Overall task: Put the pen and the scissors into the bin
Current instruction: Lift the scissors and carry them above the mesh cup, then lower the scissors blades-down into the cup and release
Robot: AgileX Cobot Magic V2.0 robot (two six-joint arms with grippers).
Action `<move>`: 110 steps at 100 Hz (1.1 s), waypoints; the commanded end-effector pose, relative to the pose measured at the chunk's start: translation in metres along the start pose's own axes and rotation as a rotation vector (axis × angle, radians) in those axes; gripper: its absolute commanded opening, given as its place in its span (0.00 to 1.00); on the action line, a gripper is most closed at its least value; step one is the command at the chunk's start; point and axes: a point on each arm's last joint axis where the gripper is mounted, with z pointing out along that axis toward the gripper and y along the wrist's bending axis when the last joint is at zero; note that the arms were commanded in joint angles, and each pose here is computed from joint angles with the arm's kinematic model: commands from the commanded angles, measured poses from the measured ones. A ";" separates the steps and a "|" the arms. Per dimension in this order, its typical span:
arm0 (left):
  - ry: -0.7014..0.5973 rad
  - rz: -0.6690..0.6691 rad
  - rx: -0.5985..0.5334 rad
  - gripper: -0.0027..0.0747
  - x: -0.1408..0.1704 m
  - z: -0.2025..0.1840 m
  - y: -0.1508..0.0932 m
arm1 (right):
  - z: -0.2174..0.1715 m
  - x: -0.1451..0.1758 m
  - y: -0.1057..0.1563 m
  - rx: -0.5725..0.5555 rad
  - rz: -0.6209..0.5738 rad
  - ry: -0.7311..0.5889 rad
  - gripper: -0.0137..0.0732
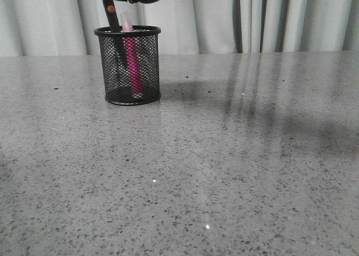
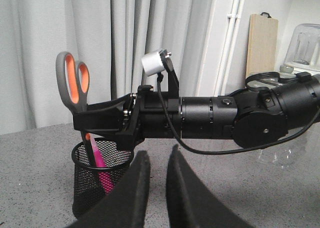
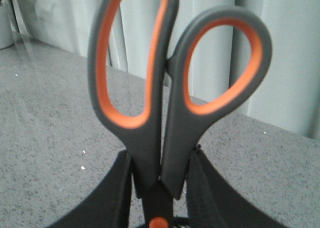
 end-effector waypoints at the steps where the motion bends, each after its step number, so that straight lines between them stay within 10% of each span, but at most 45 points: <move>1: -0.045 -0.031 0.023 0.11 -0.011 0.000 -0.003 | -0.006 -0.028 -0.002 -0.003 -0.025 -0.105 0.08; 70: -0.045 -0.031 0.020 0.11 -0.011 0.000 -0.003 | -0.014 0.009 -0.005 0.043 0.102 -0.021 0.09; 110: -0.044 -0.029 0.024 0.11 -0.011 0.000 -0.003 | -0.019 -0.008 -0.004 0.036 0.111 -0.119 0.66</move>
